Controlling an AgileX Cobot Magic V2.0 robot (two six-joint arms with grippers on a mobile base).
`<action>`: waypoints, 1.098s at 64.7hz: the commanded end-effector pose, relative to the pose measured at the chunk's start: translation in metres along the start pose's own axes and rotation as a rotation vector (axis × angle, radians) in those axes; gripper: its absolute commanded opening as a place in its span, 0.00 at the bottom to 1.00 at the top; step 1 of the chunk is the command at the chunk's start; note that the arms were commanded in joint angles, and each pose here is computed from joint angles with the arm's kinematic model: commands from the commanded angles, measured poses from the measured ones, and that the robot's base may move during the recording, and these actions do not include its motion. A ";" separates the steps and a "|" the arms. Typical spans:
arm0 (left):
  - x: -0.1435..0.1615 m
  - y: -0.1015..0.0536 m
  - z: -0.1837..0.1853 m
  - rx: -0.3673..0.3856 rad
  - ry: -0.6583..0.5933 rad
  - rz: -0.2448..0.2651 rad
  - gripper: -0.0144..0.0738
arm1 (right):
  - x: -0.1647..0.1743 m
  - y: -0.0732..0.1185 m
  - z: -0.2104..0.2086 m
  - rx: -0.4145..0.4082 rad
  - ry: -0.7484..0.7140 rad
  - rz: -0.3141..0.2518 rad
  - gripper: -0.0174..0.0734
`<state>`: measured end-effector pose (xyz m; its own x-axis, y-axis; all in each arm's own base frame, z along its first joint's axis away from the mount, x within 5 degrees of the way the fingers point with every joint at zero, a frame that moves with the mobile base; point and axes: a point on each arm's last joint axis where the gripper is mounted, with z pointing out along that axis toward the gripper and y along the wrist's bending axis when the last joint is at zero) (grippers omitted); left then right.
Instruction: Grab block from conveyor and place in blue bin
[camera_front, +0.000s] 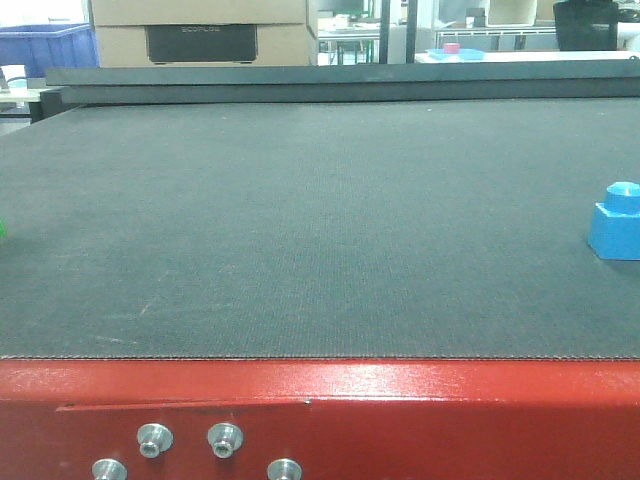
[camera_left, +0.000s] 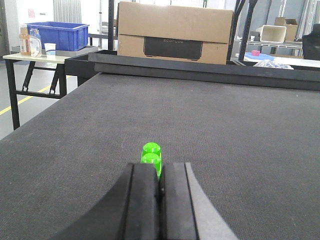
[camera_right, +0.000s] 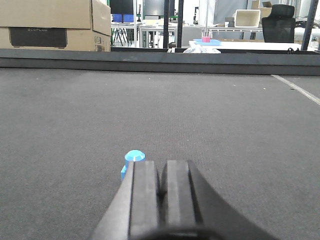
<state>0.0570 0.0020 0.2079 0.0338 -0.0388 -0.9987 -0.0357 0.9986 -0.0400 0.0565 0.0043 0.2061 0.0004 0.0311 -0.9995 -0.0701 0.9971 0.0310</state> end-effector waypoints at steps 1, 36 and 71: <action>-0.002 0.000 -0.001 0.004 -0.022 -0.006 0.04 | -0.002 -0.001 0.000 0.010 -0.026 -0.003 0.02; -0.006 0.000 -0.001 0.003 -0.061 -0.006 0.04 | -0.005 -0.001 0.000 0.012 -0.059 -0.003 0.02; -0.129 -0.006 -0.031 0.010 -0.149 0.051 0.05 | -0.129 0.007 -0.033 -0.030 -0.138 -0.001 0.05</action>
<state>0.0274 0.0002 0.3132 0.2318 -0.0098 -0.9727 -0.0263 0.9995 -0.0163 0.0253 0.0041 0.3152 0.1985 0.0484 -0.9789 -0.0957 0.9950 0.0298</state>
